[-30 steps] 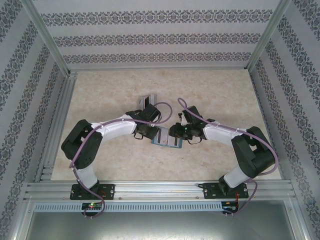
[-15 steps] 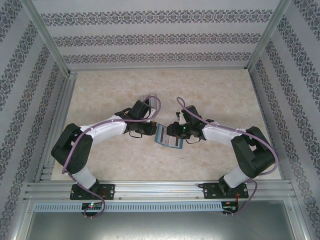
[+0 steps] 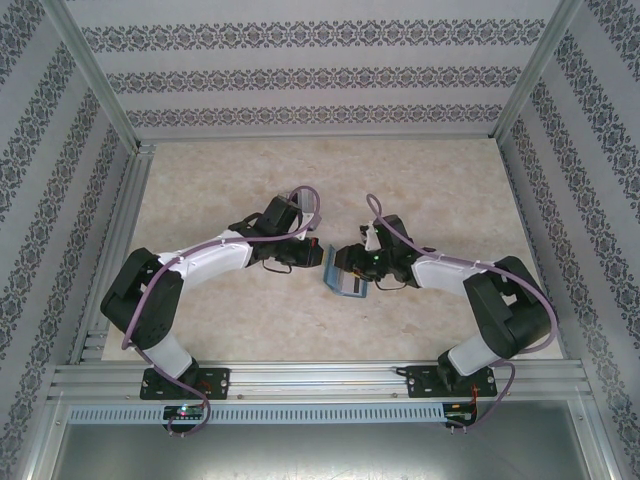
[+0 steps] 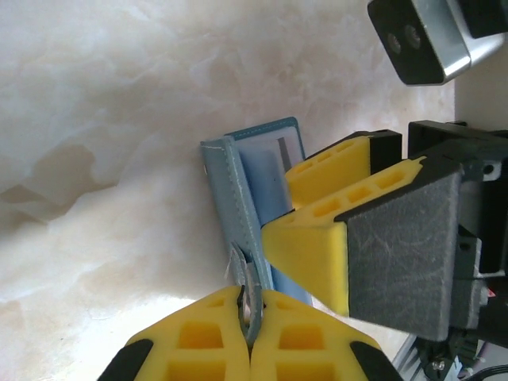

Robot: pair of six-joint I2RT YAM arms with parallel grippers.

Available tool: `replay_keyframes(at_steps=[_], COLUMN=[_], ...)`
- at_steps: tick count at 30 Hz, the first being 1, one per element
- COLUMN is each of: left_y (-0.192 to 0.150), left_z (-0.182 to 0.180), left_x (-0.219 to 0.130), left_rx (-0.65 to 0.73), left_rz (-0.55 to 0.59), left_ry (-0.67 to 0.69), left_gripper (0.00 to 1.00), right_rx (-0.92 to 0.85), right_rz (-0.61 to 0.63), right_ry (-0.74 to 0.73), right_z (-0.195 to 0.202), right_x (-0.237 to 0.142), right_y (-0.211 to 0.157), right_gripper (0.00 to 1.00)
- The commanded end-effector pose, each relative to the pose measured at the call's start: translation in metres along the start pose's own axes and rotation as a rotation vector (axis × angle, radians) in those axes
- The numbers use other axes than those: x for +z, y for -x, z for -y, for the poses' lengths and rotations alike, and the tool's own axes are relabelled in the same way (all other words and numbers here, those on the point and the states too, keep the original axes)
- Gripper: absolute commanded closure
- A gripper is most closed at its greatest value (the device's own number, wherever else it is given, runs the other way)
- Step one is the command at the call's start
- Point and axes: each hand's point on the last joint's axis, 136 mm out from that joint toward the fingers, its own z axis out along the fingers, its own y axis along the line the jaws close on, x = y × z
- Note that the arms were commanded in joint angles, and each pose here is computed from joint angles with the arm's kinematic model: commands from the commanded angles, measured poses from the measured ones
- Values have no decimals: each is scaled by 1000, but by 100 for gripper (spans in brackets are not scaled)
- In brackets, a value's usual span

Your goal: Put the credit cards into the card holder

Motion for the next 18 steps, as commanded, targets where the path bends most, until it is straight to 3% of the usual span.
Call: replay_keyframes(at_steps=[1, 6, 18], left_y=[24, 26, 16], left_z=[25, 24, 7], left_x=[-14, -15, -5], left_rx=[19, 26, 4], left_rz=[67, 68, 44], left_ry=[-67, -52, -8], left_gripper=[100, 100, 100], right_rx=[14, 29, -5], right_rz=[-2, -5, 2], right_ry=[50, 39, 76], right_z=[-5, 4, -15], right_x=[-5, -4, -12], right_y=[-4, -9, -1], right_gripper=[51, 50, 48])
